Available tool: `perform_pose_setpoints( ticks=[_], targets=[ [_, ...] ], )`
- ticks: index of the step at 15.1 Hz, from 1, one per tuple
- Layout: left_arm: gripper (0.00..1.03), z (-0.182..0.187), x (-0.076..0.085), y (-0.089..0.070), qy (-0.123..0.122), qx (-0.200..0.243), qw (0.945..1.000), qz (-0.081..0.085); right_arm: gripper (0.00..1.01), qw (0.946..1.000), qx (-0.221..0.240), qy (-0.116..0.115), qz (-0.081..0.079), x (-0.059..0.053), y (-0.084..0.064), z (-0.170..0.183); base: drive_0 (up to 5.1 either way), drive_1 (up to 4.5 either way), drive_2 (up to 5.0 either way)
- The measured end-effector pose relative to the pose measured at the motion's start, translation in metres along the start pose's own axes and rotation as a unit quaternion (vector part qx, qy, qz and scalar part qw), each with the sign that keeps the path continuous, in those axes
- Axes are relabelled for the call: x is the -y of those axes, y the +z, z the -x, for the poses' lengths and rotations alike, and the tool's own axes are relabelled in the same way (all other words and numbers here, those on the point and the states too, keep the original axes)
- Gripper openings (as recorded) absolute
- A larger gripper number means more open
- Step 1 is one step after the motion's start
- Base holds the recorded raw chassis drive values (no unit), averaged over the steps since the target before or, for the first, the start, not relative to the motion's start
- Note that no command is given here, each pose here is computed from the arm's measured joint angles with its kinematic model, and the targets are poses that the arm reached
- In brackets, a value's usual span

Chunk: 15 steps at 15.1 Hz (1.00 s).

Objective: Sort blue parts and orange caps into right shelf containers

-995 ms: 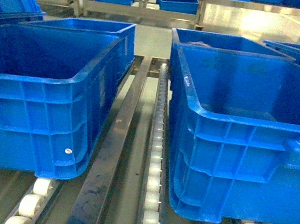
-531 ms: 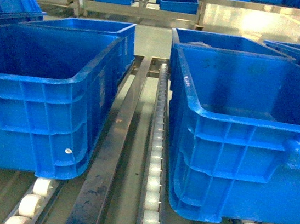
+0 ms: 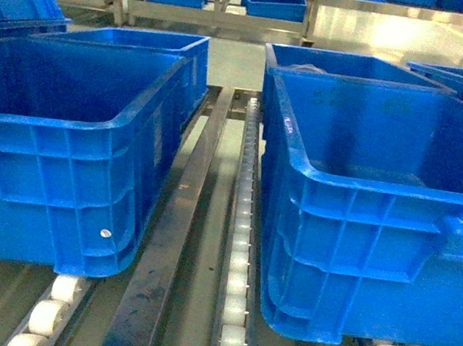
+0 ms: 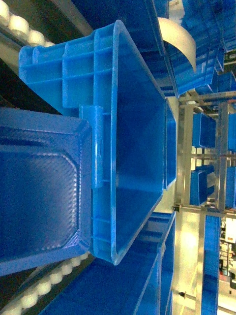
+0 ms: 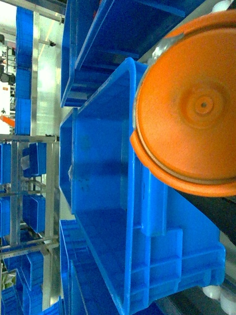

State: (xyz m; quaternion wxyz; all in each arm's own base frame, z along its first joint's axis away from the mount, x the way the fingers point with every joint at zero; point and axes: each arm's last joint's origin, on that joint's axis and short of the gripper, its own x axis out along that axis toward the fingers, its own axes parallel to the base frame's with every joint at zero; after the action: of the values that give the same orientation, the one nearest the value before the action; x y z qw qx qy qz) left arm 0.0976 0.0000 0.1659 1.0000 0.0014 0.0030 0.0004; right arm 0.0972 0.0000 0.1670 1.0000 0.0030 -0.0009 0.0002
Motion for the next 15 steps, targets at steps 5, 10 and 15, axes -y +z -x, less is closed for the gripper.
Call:
perform_pose_setpoints(
  ticks=[5, 10, 15],
  targets=[
    [0.41, -0.022, 0.001, 0.014, 0.011, 0.049, 0.9987, -0.002, 0.44, 0.9975, 0.044, -0.052, 0.019, -0.002, 0.020, -0.018, 0.0, 0.00, 0.0],
    [0.41, -0.191, -0.026, 0.075, 0.034, -0.029, 0.9987, 0.023, 0.44, 0.9995, -0.008, -0.014, 0.027, -0.004, 0.082, -0.151, 0.0, 0.00, 0.0],
    [0.82, -0.261, -0.031, 0.075, 0.020, -0.051, 0.9966, 0.062, 0.93, 0.9931, -0.092, -0.062, 0.038, -0.007, 0.062, -0.226, 0.0, 0.00, 0.0]
  ],
)
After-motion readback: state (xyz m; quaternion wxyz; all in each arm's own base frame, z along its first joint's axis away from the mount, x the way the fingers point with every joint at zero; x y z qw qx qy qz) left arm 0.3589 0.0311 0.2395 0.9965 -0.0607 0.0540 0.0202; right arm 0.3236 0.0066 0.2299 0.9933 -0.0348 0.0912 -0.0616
